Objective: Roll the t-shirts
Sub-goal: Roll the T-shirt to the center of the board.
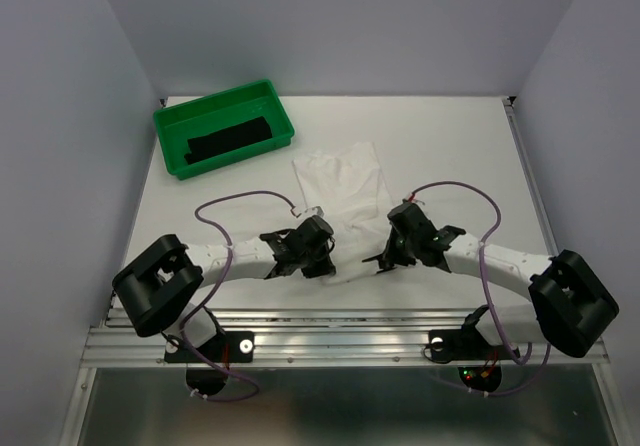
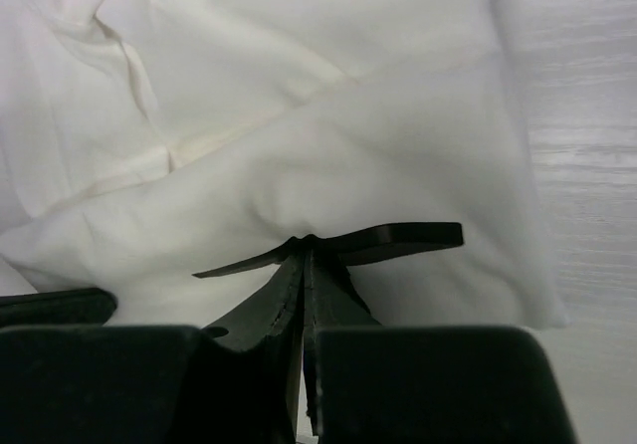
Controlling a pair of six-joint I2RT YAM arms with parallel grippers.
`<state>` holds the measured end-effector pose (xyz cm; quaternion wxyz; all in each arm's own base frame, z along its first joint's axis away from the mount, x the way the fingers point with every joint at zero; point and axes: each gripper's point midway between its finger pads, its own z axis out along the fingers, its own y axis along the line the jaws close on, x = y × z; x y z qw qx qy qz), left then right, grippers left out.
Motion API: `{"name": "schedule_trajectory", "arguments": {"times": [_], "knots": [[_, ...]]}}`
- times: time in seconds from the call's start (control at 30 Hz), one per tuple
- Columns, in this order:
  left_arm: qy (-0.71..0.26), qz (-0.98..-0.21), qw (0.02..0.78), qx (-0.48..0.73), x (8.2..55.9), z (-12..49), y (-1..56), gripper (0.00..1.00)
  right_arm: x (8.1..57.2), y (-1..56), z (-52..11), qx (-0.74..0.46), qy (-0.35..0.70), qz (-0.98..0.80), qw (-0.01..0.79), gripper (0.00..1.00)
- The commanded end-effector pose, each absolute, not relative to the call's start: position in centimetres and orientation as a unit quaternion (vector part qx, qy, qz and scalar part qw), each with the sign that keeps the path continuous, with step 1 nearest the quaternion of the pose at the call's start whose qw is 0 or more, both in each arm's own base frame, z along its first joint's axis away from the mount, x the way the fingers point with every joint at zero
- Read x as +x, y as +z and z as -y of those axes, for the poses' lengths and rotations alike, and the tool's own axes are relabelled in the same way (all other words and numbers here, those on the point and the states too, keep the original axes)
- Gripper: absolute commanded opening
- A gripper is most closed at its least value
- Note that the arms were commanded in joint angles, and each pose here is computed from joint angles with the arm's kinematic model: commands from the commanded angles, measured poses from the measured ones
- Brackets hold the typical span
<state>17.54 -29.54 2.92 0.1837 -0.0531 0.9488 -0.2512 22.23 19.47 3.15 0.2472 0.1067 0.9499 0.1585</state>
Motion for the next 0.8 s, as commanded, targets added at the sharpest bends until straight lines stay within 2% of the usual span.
{"name": "schedule_trajectory", "arguments": {"times": [0.0, 0.33, 0.6, 0.77], "knots": [[-0.230, -0.950, 0.204, -0.049, 17.6, 27.4, 3.3, 0.00, 22.1, 2.7, -15.8, 0.116, 0.096, -0.953, 0.264, 0.05], [-0.239, -0.948, 0.206, -0.049, 17.8, 27.6, 3.7, 0.00, 23.0, 5.8, -14.7, 0.123, 0.084, -0.940, 0.308, 0.06], [-0.224, -0.954, 0.193, -0.041, 17.8, 27.8, 1.8, 0.00, 23.3, 3.0, -12.1, 0.134, 0.009, -0.947, 0.291, 0.06], [-0.208, -0.959, 0.189, -0.043, 18.0, 27.1, 0.6, 0.00, 22.6, 1.2, -13.7, 0.119, 0.035, -0.960, 0.252, 0.03]]}}
